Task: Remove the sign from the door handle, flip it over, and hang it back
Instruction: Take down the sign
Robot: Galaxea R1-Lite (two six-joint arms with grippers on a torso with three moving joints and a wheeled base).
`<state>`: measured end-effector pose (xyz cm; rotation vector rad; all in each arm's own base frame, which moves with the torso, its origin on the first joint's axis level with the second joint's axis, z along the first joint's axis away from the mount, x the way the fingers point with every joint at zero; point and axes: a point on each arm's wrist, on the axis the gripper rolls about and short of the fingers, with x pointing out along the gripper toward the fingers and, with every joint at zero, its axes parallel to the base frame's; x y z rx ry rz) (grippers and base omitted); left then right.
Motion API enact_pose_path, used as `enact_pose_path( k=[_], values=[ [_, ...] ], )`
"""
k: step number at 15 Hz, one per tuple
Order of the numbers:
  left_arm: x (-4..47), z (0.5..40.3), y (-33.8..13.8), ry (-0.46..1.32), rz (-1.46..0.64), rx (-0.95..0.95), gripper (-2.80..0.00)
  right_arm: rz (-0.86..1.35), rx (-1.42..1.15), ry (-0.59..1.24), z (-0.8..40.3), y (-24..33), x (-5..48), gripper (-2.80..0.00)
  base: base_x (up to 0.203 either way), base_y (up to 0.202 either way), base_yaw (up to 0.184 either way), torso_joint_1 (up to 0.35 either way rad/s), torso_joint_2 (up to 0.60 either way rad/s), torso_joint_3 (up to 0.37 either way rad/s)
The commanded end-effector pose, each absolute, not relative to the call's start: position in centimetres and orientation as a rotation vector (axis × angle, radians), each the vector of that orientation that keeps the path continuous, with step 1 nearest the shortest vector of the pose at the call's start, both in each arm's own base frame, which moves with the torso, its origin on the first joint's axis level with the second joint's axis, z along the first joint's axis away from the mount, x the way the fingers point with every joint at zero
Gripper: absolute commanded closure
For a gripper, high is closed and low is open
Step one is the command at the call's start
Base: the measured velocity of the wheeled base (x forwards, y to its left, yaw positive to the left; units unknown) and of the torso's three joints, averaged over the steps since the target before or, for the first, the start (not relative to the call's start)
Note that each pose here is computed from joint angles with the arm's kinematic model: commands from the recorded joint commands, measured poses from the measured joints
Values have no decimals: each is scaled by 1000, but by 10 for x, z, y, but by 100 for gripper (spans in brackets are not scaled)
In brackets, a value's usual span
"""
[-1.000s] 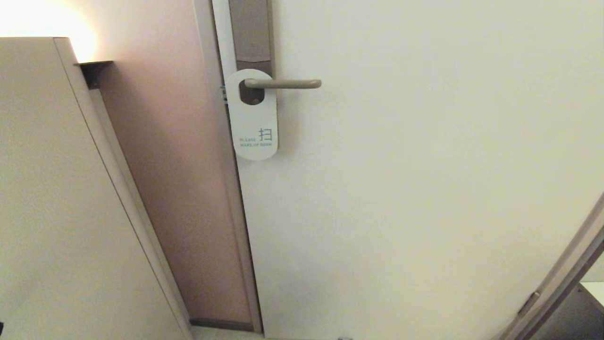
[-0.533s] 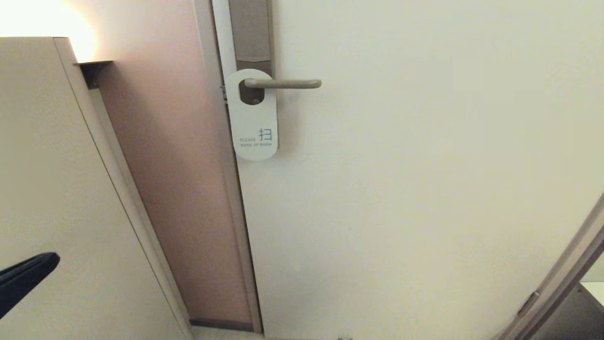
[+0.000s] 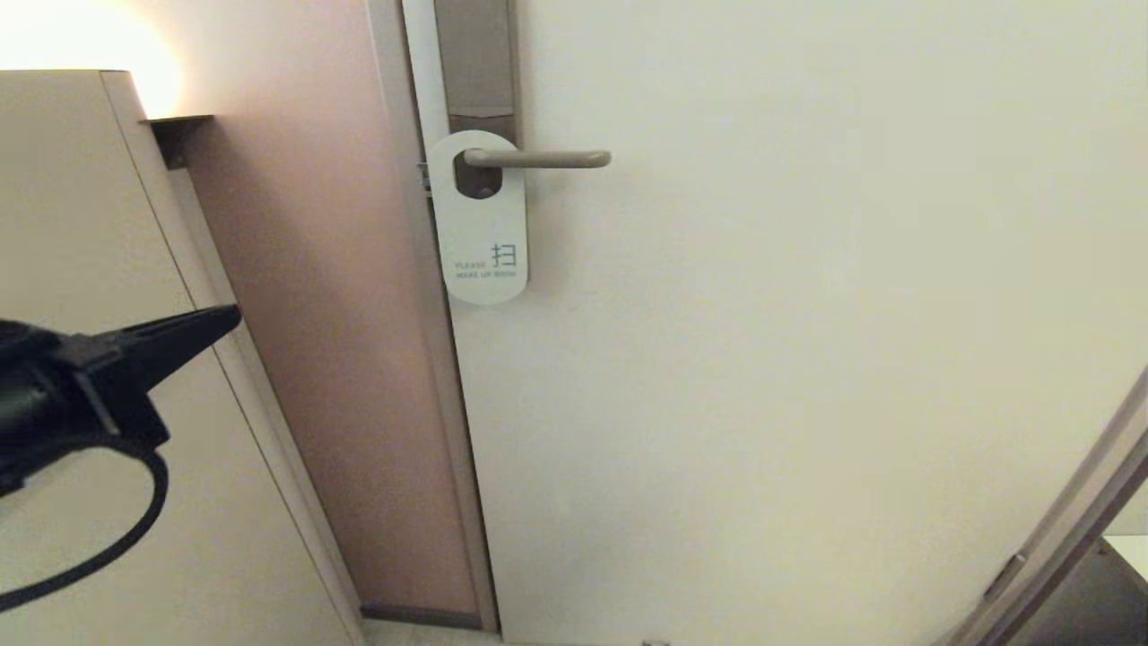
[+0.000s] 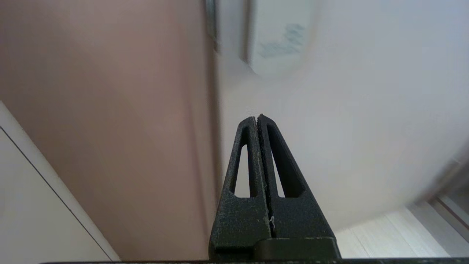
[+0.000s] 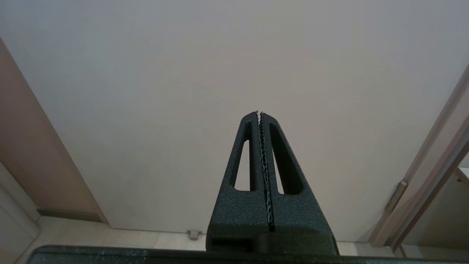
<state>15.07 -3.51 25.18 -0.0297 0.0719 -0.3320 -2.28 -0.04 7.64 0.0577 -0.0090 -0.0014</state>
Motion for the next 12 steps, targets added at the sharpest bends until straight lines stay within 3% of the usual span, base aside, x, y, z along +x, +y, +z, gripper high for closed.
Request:
enact_pose_path(
  k=[1, 12],
  values=[
    [187, 248, -38, 136, -309, -30, 0, 0, 58, -9, 76, 0, -23, 0, 0, 0, 0, 0, 0, 0],
    [225, 243, -46, 202, -443, -81, 0, 0, 58, -8, 76, 0, -23, 0, 0, 0, 0, 0, 0, 0]
  ],
)
